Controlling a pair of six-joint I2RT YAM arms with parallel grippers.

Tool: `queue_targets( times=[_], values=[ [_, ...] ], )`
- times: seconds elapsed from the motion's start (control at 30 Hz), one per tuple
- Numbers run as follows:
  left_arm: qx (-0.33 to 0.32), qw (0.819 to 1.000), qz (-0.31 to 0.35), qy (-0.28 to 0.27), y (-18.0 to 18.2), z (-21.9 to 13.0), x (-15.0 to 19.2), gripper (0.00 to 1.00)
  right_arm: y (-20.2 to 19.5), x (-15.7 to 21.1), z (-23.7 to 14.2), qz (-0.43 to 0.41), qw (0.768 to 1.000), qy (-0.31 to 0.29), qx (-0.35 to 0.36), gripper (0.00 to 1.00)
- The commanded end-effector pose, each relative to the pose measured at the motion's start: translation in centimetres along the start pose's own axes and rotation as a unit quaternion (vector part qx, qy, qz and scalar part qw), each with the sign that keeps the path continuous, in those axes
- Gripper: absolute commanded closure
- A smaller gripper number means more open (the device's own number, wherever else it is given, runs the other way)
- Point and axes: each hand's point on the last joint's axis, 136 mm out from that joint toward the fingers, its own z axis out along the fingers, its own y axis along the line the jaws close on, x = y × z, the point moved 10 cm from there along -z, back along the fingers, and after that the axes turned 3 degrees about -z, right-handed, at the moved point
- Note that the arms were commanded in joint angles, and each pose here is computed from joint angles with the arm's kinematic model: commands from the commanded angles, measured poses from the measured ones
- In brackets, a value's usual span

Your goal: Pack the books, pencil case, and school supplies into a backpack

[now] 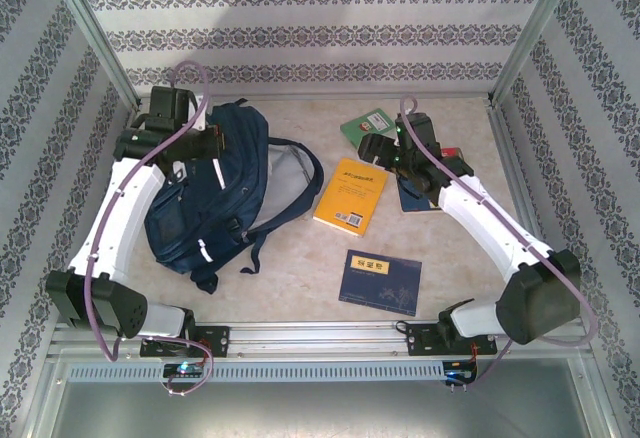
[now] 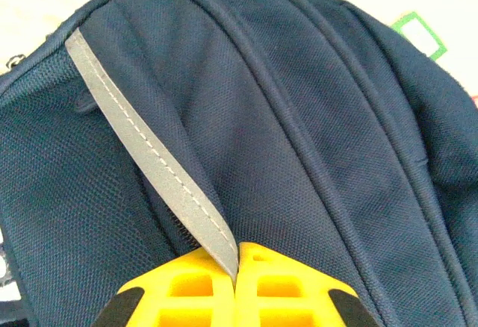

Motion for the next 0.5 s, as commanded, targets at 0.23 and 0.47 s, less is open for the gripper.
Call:
queue_targets(
  times=[0.23, 0.47],
  values=[
    [0.049, 0.998, 0.023, 0.043, -1.3, 2.1, 3.9, 1.00, -4.0, -3.9, 3.1, 0.040, 0.993, -0.014, 0.106, 0.12],
    [0.038, 0.994, 0.055, 0.088, -3.6, 7.2, 4.0, 1.00, -9.2, -6.9, 7.5, 0.037, 0.984, 0.050, 0.166, 0.11]
  ],
)
